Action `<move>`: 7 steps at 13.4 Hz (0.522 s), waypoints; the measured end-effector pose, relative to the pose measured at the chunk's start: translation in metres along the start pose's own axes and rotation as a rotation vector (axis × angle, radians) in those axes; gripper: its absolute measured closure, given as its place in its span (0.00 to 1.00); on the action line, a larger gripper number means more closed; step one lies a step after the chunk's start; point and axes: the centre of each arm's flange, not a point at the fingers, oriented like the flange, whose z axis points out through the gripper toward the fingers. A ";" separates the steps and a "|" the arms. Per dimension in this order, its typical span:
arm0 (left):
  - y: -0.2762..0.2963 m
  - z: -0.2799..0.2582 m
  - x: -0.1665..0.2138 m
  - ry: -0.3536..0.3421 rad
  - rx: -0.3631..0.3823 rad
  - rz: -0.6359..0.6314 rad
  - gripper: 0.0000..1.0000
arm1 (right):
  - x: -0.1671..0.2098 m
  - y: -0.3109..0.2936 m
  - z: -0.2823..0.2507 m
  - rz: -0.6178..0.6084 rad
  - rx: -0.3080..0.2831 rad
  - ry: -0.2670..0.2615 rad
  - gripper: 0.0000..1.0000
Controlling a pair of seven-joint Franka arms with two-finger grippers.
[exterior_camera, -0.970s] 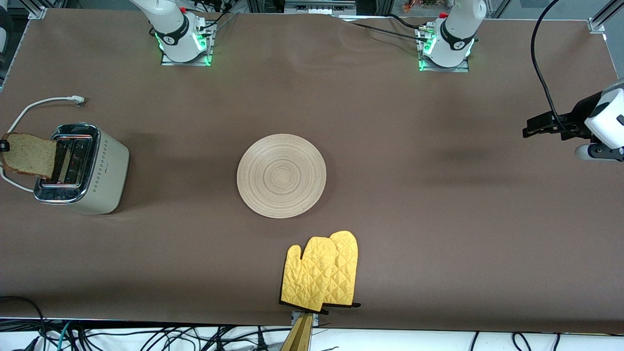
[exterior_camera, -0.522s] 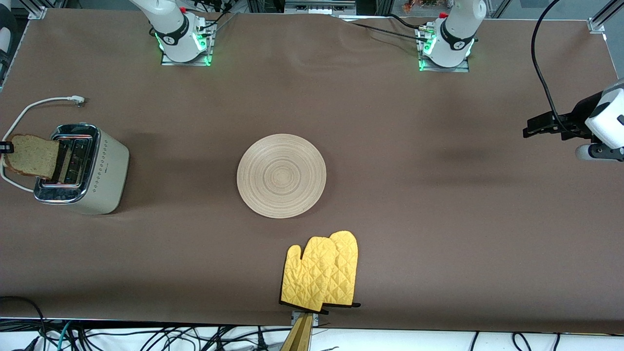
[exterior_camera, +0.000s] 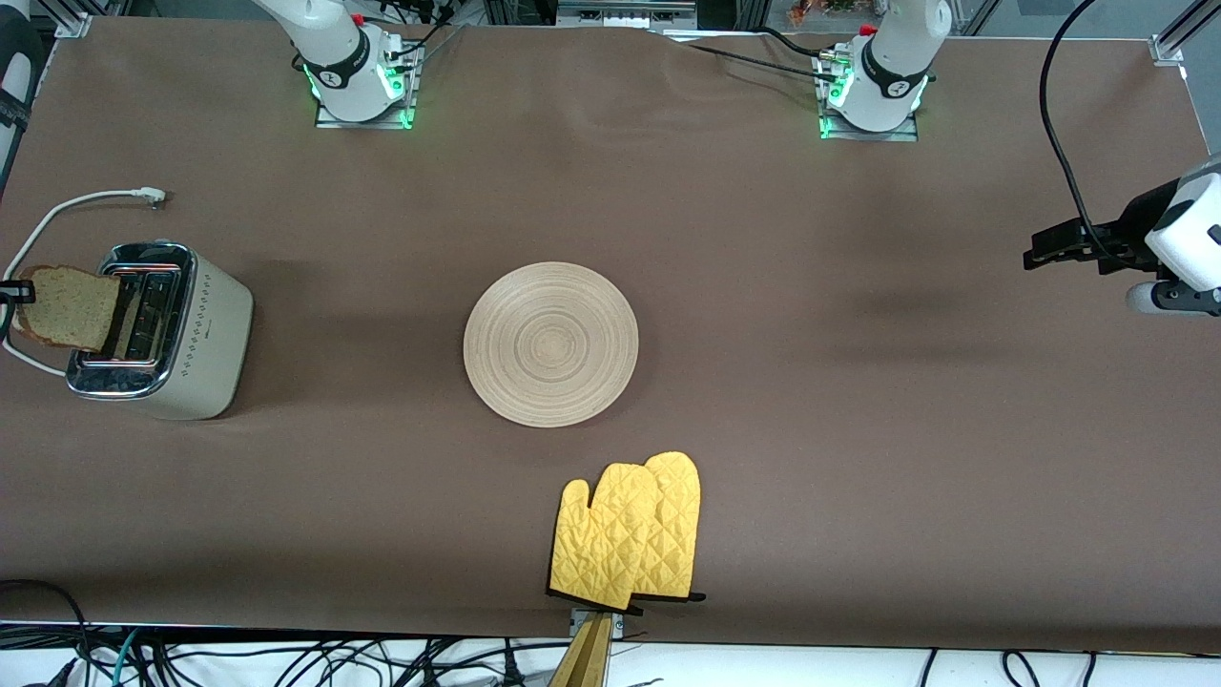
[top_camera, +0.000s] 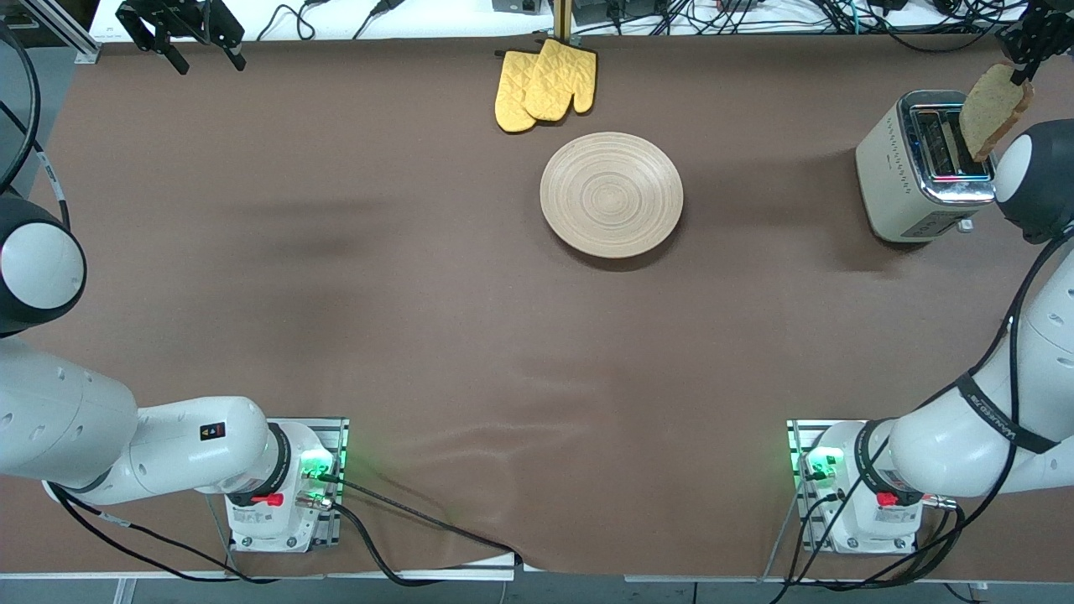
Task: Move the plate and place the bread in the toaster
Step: 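Lower the bread into the toaster slot with the right gripper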
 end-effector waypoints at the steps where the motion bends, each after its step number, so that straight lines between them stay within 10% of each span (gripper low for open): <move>1: 0.000 0.000 0.000 0.000 0.000 0.000 0.00 | 0.001 -0.003 -0.001 -0.004 0.001 0.003 0.94; 7: 0.000 0.000 0.000 0.000 0.000 0.000 0.00 | 0.004 -0.014 -0.005 -0.021 0.013 0.014 0.94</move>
